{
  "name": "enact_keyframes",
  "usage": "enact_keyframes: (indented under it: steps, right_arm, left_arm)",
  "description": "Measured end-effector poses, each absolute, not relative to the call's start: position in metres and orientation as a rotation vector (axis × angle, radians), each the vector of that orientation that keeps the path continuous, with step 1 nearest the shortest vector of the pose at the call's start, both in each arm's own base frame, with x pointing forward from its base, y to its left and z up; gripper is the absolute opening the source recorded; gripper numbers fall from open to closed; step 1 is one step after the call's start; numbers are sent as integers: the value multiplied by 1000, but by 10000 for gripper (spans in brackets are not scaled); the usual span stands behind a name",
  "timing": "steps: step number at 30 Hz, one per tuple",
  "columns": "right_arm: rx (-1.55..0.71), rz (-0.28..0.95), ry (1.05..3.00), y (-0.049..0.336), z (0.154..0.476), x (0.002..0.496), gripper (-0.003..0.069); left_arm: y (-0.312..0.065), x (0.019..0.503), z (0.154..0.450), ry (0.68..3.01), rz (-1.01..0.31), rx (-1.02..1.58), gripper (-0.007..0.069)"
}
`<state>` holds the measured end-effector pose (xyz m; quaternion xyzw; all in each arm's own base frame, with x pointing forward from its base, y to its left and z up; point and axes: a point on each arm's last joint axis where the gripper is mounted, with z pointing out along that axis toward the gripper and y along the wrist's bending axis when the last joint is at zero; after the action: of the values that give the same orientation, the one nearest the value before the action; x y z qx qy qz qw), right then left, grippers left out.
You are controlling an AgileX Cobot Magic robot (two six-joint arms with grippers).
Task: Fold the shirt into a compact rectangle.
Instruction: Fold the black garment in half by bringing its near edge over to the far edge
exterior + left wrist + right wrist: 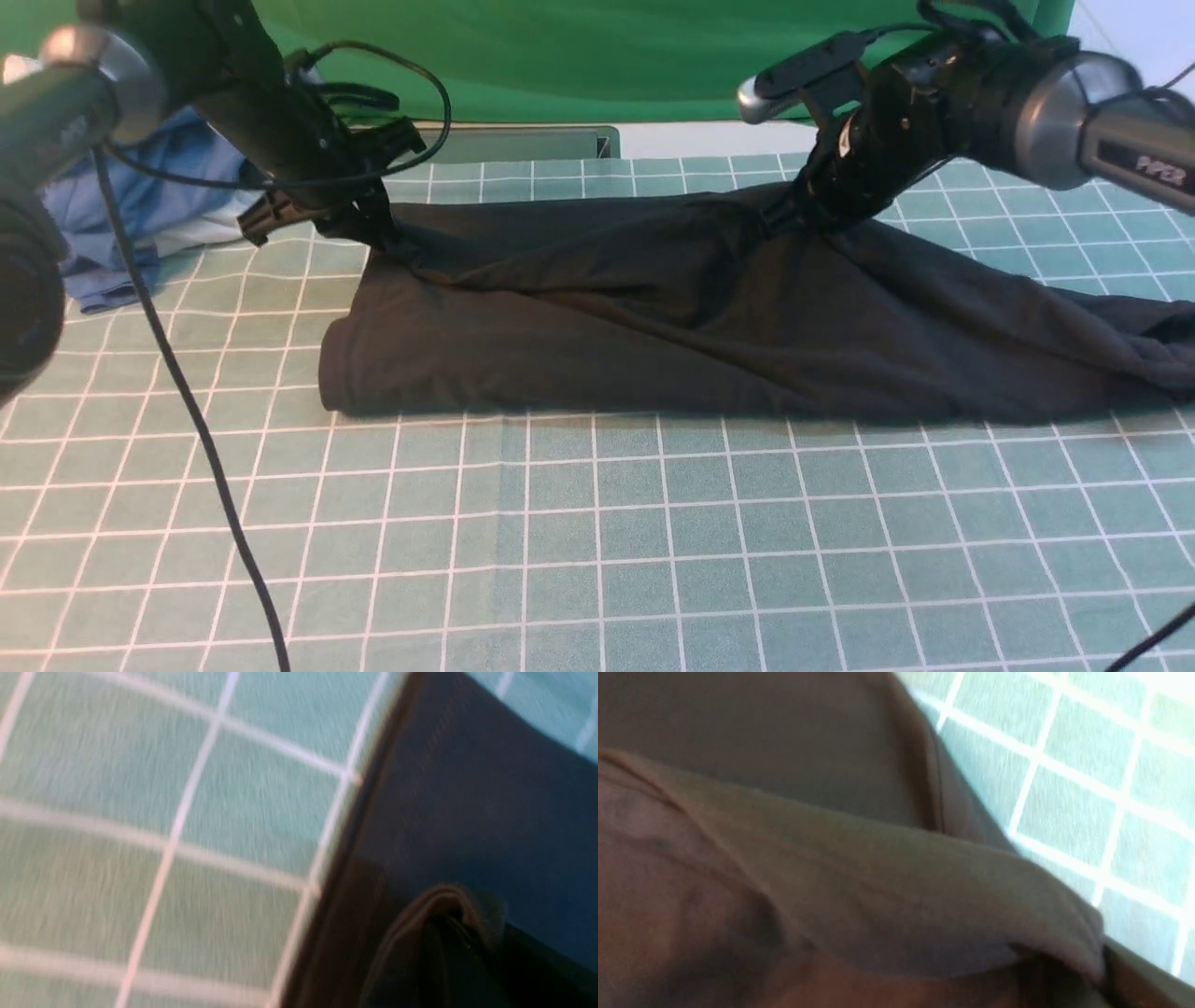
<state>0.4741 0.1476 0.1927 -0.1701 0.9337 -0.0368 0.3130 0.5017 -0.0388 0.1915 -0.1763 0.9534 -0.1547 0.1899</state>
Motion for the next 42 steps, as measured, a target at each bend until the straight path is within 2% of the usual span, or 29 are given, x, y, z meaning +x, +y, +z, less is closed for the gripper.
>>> enact_keyframes:
  steps: [3, 11, 14, 17, 21, 22, 23, 25, 26, 27, 29, 31, 32, 33, 34, 35, 36, 38, 42]
  right_arm:
    - [-450, -83, 2432, 150, 186, 481, 68]
    - [-394, -38, 2358, 144, 180, 492, 74]
    - [-383, -20, 2317, 143, 181, 496, 90]
    - [-375, -7, 2279, 142, 183, 499, 132]
    - [-383, -9, 2256, 142, 185, 501, 255]
    - [-382, -8, 2255, 142, 185, 501, 260]
    - [-380, -13, 2256, 141, 187, 502, 292]
    - [-381, -24, 2255, 141, 194, 503, 298]
    - [-381, -25, 2254, 141, 195, 503, 298]
    - [-382, -40, 2259, 140, 204, 503, 284]
    - [-375, -65, 2270, 138, 222, 503, 238]
    - [-379, -89, 2276, 136, 238, 501, 181]
    - [-379, -103, 2287, 135, 249, 499, 134]
    - [-380, -115, 2299, 133, 260, 497, 88]
    - [-369, -122, 2319, 131, 274, 492, 48]
    - [-369, -123, 2321, 131, 275, 492, 46]
    - [-367, -126, 2341, 130, 281, 489, 35]
    - [-363, -128, 2375, 129, 282, 486, 32]
    - [-360, -129, 2412, 128, 279, 483, 32]
  left_arm:
    - [-37, 510, 184, 2613, -412, -491, 20]
    - [-30, 519, 187, 2509, -413, -516, 20]
    - [-30, 519, 186, 2504, -413, -518, 48]
    - [-29, 520, 184, 2496, -419, -539, 128]
    - [-30, 520, 183, 2509, -428, -574, 293]
    - [-30, 520, 183, 2511, -428, -574, 302]
    - [-29, 517, 189, 2531, -428, -565, 375]
    - [-28, 513, 200, 2567, -422, -530, 442]
    - [-28, 513, 200, 2567, -422, -529, 442]
    - [-27, 508, 211, 2604, -421, -509, 475]
    - [-27, 501, 225, 2638, -420, -480, 487]
    - [-28, 496, 231, 2673, -421, -464, 478]
    - [-29, 492, 233, 2713, -429, -458, 447]
    - [-31, 487, 231, 2770, -445, -452, 404]
    - [-35, 480, 224, 2852, -497, -423, 307]
    - [-36, 479, 223, 2861, -512, -412, 294]
    - [-42, 476, 214, 2909, -566, -377, 193]
    - [-55, 476, 196, 2958, -622, -334, 69]
    - [-77, 486, 160, 2942, -639, -303, 14]
